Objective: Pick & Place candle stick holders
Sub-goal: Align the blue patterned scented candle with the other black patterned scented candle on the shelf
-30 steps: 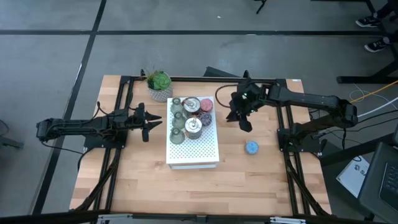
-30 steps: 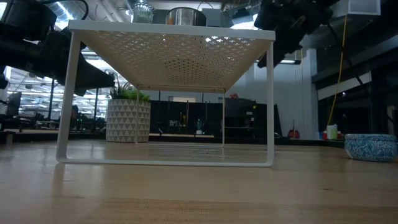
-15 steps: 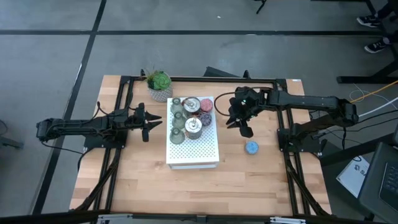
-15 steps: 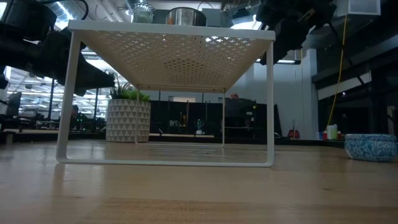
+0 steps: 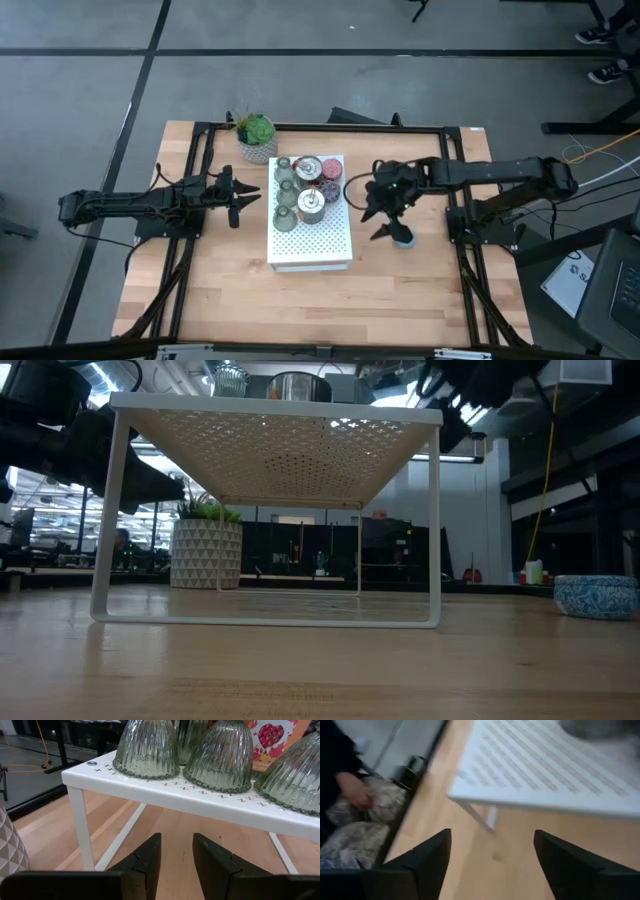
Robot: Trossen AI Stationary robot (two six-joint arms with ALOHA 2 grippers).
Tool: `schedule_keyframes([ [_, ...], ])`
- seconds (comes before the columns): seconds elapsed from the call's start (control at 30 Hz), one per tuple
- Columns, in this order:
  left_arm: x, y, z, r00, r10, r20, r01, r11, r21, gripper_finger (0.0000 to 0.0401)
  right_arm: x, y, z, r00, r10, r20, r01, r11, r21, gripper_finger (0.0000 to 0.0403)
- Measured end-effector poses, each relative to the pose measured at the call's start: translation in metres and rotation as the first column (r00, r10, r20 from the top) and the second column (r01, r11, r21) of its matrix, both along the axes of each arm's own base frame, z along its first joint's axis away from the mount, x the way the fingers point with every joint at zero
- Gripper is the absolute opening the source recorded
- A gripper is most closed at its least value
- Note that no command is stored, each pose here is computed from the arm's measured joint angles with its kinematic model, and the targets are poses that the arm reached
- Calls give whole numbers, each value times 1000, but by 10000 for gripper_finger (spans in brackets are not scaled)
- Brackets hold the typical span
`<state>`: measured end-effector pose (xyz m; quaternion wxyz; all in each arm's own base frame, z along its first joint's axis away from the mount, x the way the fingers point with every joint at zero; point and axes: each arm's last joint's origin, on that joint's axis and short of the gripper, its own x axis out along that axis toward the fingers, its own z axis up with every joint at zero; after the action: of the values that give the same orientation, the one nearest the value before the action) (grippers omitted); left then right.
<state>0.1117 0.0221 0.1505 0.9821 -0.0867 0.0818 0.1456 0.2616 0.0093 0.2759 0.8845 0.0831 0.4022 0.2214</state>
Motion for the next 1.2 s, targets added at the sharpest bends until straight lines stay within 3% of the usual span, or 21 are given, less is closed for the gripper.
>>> schedule_keyframes([
  [0.37,0,0,0,1000,0,0,0,1000,0,107,-4,35,-1,994,109,-28,-109,994,19,305],
  [0.53,0,0,0,1000,0,0,0,1000,0,107,-12,45,-6,982,64,-180,-49,995,83,305],
  [0.7,0,0,0,1000,0,0,0,1000,0,107,-27,53,-13,936,76,-343,-56,996,69,305],
  [0.87,0,0,0,1000,0,0,0,1000,0,107,-37,55,-18,899,32,-436,-42,999,-13,305],
  [1.2,0,0,0,1000,0,0,0,1000,0,107,-47,56,-25,829,-213,-518,126,972,-198,305],
])
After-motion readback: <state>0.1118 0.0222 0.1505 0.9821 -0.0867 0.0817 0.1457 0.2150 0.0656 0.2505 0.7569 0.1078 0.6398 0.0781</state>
